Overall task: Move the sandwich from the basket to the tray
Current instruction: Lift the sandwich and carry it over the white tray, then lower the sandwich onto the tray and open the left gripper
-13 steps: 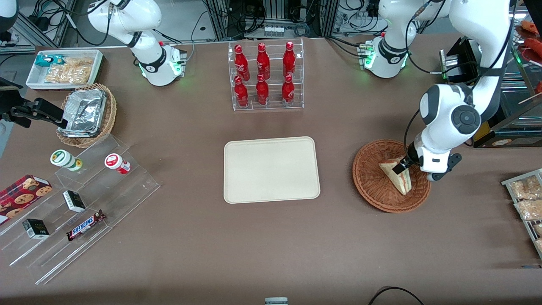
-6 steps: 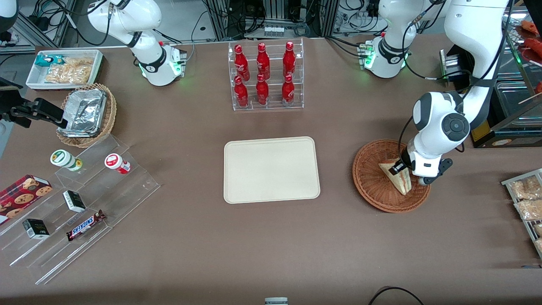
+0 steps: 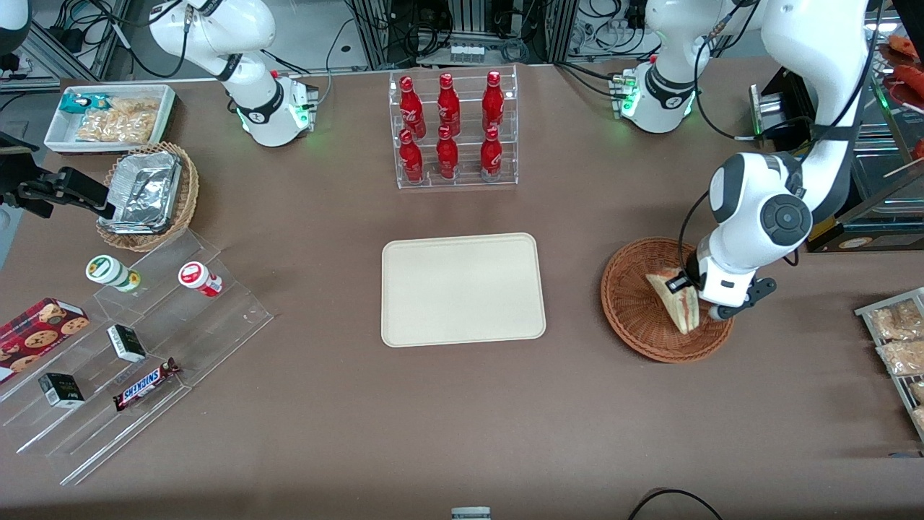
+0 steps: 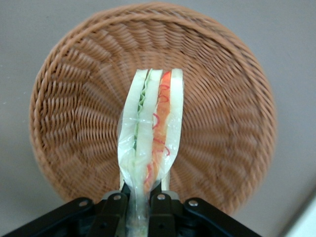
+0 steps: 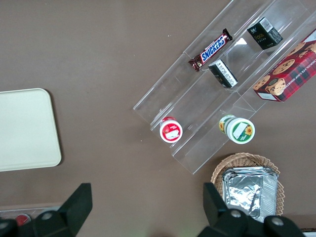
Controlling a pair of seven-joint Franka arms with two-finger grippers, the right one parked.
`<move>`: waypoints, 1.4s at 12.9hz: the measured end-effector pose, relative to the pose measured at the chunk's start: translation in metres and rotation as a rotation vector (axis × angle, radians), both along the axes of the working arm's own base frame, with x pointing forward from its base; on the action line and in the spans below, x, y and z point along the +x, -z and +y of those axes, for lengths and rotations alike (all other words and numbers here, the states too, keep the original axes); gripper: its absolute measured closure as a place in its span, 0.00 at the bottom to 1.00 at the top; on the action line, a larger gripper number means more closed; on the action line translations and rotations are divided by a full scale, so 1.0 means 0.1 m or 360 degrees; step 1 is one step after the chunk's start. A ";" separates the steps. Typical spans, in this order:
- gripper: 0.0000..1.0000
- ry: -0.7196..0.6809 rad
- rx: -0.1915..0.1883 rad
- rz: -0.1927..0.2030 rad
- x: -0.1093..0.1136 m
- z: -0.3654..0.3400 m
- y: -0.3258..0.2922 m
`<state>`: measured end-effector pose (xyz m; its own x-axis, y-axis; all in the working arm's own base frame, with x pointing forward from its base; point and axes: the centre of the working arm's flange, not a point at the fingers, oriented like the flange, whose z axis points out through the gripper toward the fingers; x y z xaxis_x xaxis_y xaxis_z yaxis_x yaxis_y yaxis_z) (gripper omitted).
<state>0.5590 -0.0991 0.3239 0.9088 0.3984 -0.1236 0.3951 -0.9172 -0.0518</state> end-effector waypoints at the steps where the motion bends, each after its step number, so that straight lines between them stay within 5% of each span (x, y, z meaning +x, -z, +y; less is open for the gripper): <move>1: 0.85 0.0148 -0.0005 0.0044 0.05 -0.19 -0.23; 4: 0.85 0.0539 -0.0040 0.0054 0.04 -0.82 -0.48; 7: 0.85 0.0658 -0.0037 0.0088 -0.06 -1.56 -0.25; 18: 0.85 0.0425 -0.0009 0.0053 -0.52 -3.95 0.46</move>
<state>0.5069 -0.4943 0.2782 0.9770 0.1444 -0.1567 0.1372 -0.9890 -0.0554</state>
